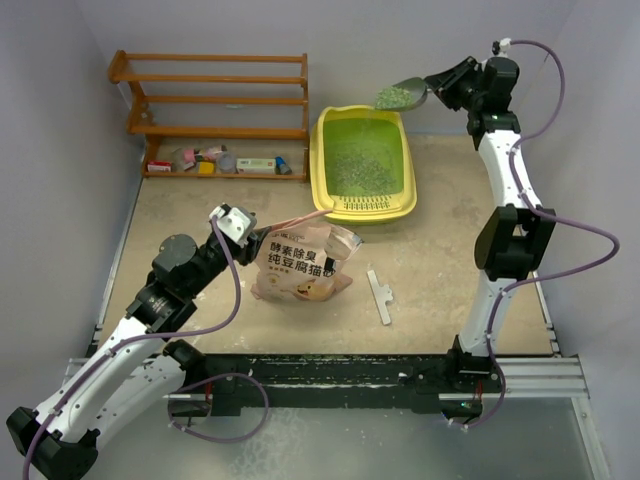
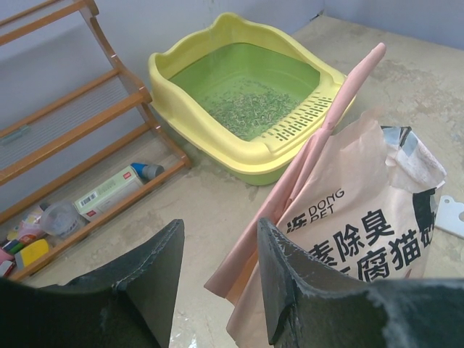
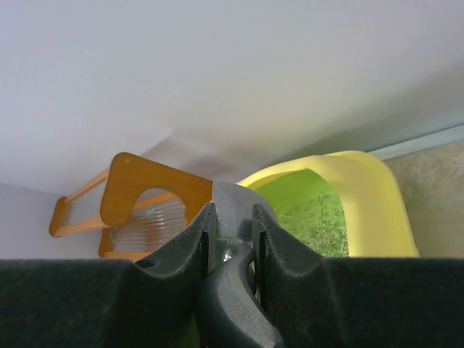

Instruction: Fill the litter box with clean litter

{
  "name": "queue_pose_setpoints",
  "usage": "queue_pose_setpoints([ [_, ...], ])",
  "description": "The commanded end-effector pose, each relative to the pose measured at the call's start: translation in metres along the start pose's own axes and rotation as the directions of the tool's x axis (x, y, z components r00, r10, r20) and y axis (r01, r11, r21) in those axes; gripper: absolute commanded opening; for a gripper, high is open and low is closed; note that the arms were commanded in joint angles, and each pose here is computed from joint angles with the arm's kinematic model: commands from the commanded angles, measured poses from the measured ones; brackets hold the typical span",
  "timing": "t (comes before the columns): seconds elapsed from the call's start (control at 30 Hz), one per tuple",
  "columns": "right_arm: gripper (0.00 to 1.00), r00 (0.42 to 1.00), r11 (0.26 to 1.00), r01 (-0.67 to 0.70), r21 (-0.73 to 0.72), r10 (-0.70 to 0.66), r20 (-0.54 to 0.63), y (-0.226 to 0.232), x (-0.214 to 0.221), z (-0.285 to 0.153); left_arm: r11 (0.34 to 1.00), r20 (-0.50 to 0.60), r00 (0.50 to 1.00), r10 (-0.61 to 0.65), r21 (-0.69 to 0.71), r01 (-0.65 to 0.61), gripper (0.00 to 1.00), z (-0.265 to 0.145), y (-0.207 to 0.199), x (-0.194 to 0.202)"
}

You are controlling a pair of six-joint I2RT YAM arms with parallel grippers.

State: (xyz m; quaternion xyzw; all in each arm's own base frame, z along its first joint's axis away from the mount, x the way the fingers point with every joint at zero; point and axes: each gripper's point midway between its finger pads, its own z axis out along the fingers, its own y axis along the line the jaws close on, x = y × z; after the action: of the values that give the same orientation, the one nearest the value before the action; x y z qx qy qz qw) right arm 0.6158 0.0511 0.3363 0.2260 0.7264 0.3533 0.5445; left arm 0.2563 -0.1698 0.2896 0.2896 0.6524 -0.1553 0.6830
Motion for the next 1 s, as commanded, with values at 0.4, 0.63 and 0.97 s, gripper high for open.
queue_pose_setpoints([
  [0.4, 0.00, 0.942, 0.954, 0.292, 0.062, -0.299, 0.151, 0.037, -0.066, -0.041, 1.000, 0.025, 1.000, 0.018, -0.015, -0.017, 0.49, 0.002, 0.005, -0.012],
  [0.63, 0.00, 0.946, 0.957, 0.288, 0.042, -0.291, 0.146, 0.037, -0.068, -0.032, 0.999, 0.025, 0.999, 0.022, -0.024, -0.021, 0.49, 0.000, 0.007, -0.012],
  [0.97, 0.00, 0.916, 0.924, 0.382, -0.006, -0.378, 0.133, 0.044, -0.065, -0.015, 0.999, 0.014, 1.000, 0.027, -0.019, -0.027, 0.49, 0.004, 0.007, -0.010],
])
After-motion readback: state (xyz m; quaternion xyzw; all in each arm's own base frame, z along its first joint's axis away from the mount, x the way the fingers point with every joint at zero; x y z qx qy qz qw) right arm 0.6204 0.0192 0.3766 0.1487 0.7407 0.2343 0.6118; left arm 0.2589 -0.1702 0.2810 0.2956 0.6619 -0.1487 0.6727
